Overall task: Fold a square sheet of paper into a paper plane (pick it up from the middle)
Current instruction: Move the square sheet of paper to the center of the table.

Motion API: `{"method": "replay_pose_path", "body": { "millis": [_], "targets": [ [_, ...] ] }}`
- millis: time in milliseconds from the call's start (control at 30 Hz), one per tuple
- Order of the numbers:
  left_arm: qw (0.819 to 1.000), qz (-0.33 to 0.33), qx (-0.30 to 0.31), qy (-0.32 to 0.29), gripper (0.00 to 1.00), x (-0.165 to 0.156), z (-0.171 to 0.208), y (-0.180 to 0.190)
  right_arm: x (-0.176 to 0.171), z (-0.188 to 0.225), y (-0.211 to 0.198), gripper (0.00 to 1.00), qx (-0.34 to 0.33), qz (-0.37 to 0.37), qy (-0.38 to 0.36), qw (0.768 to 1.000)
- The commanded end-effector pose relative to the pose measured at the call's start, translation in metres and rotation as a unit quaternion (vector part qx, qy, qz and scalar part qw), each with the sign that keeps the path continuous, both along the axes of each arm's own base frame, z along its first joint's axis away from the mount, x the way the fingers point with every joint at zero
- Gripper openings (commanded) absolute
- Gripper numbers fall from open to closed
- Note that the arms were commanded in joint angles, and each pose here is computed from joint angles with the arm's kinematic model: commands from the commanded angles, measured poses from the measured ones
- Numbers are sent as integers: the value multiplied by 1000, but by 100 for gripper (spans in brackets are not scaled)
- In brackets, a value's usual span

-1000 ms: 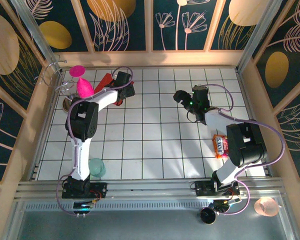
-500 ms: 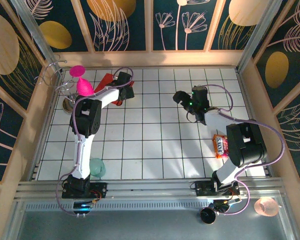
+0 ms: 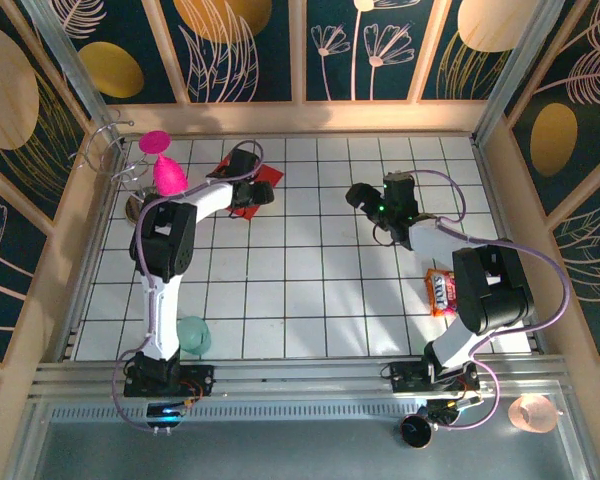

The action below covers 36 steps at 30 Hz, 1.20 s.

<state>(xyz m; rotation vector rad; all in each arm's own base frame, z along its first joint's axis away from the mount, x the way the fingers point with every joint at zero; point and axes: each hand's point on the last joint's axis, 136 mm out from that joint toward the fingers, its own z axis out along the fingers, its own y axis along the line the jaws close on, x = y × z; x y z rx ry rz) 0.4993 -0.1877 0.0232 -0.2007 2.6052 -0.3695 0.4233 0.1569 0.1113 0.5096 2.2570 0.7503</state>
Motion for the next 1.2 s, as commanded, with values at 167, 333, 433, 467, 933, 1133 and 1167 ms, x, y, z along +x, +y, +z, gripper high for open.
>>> {"method": "replay_pose_path", "body": {
  "millis": [167,333,433,467,933,1133,1167],
  "targets": [
    [991,-78,-57,90,64,-103,-20,-38,2,-3,-3,86,-12,-13,9,1000],
    [983,-120,-81,115,61,-158,-28,-64,5,-5,-3,85,-20,-10,13,1000],
    [978,-147,-81,124,60,-183,-29,-75,5,-4,2,81,-22,5,13,1000],
    [977,-153,-82,121,59,-185,-25,-76,4,-4,4,80,-24,10,14,1000],
    [989,-63,-124,-52,77,-128,90,-34,11,-21,140,66,-89,225,24,970],
    [993,4,-111,-48,88,-133,74,9,28,-40,181,62,-90,244,46,965],
    [993,7,-108,-51,92,-133,74,11,33,-44,183,61,-89,241,50,965]
  ]
}}
